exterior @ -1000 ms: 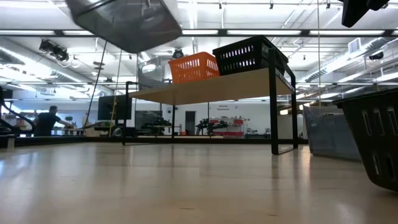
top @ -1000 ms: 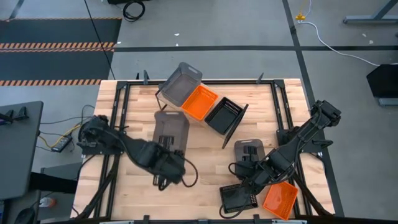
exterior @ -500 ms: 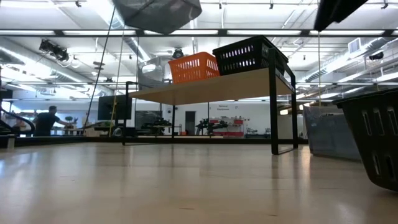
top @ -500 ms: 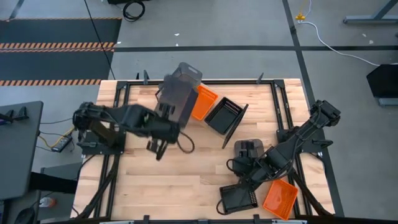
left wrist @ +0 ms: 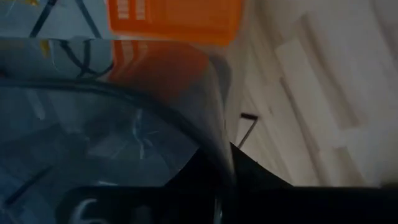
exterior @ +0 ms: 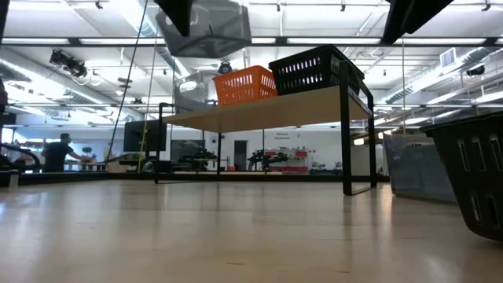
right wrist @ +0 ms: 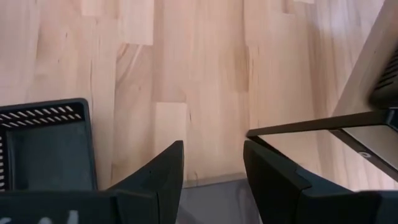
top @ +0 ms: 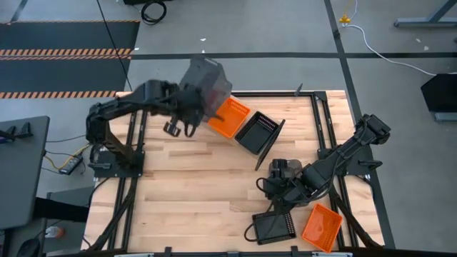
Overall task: Stack baskets on shelf by color
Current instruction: Stack the bottom black bin on top of the other black bin on the shelf
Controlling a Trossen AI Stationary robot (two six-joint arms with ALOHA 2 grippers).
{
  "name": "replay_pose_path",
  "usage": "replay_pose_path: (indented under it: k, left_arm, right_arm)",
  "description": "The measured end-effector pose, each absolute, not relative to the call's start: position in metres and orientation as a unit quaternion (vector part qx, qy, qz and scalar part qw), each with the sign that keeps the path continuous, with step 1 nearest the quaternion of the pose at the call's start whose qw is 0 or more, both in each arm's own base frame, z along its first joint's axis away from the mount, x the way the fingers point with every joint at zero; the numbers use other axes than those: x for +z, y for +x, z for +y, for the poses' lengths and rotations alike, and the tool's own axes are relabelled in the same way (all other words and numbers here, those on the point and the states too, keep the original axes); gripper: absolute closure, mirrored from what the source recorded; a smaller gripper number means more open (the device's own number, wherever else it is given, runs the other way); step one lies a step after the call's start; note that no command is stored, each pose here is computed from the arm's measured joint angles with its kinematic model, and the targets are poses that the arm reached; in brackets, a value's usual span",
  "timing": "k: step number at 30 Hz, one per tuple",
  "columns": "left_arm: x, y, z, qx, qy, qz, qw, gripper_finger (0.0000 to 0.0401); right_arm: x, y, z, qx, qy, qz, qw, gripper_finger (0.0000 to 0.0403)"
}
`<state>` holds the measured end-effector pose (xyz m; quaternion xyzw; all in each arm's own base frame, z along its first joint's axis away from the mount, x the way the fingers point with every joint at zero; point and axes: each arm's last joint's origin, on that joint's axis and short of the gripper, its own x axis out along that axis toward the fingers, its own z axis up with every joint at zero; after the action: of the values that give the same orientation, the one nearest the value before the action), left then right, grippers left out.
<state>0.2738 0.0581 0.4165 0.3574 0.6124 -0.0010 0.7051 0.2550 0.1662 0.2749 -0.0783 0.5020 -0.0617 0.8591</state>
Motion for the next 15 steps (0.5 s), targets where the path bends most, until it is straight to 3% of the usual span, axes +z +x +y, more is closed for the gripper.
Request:
replay_pose_path:
  k: [15]
  left_arm:
    - [0.401, 0.283, 0.111, -0.068, 0.357, 0.615, 0.700, 0.0394]
  right_arm:
    - [0.275, 0.256, 0.165, -0.079, -0.069, 0.494, 0.863, 0.0229]
